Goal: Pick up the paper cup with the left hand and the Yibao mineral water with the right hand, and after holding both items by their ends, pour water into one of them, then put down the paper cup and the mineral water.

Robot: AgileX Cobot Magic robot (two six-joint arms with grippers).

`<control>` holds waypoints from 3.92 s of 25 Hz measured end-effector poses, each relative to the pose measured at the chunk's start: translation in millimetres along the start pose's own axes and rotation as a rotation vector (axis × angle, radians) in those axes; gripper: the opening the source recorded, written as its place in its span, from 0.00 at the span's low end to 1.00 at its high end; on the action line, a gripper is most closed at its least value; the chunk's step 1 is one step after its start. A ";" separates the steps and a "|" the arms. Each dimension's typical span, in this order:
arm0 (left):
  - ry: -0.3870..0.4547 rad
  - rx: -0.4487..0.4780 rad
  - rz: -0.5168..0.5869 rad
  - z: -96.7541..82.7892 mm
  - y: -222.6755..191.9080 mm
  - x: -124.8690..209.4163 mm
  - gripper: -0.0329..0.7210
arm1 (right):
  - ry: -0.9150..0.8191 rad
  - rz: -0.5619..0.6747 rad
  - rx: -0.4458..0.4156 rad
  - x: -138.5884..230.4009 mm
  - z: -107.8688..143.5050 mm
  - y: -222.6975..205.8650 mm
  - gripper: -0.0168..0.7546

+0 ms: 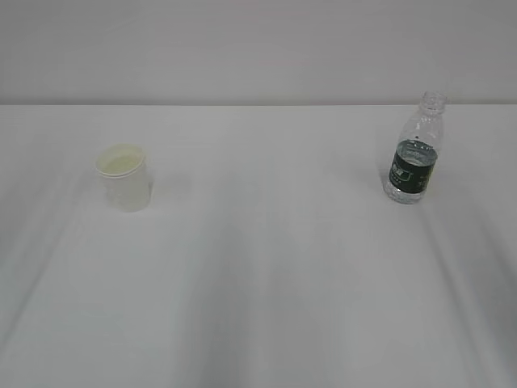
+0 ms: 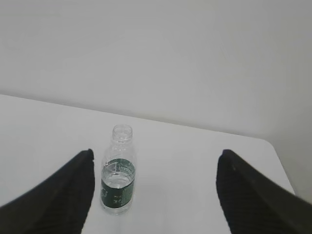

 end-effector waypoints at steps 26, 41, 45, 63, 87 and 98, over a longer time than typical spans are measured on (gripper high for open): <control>0.020 -0.020 -0.011 4.8 14.1 -5.0 0.81 | -0.016 0.060 0.066 11.9 -13.5 65.3 0.79; 0.022 -0.020 -0.011 4.8 14.1 -4.9 0.75 | -0.039 0.141 0.108 36.8 -21.3 107.2 0.79; 0.022 -0.020 -0.011 4.8 14.1 -4.9 0.75 | -0.046 0.151 0.116 42.0 -22.5 117.1 0.79; 0.024 -0.014 -0.030 3.6 14.1 -8.6 0.78 | -0.100 0.251 0.120 63.9 -21.8 152.1 0.79; 0.065 -0.013 -0.061 4.2 22.2 -15.8 0.78 | -0.136 0.444 0.101 110.6 -13.8 166.9 0.79; 0.070 -0.013 -0.066 4.3 23.5 -16.9 0.78 | -0.112 0.438 0.092 122.9 -12.4 161.0 0.79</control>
Point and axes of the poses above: a point on each arm's last joint axis where the gripper is mounted, y pointing back along that axis away from the gripper, z along the wrist's bending axis when the last joint is at zero, x = y × z, the point moved 10 cm from there along -y, pointing out along that axis toward the gripper, and after that the axes turned 7 degrees about -y, right-handed, at the moved point
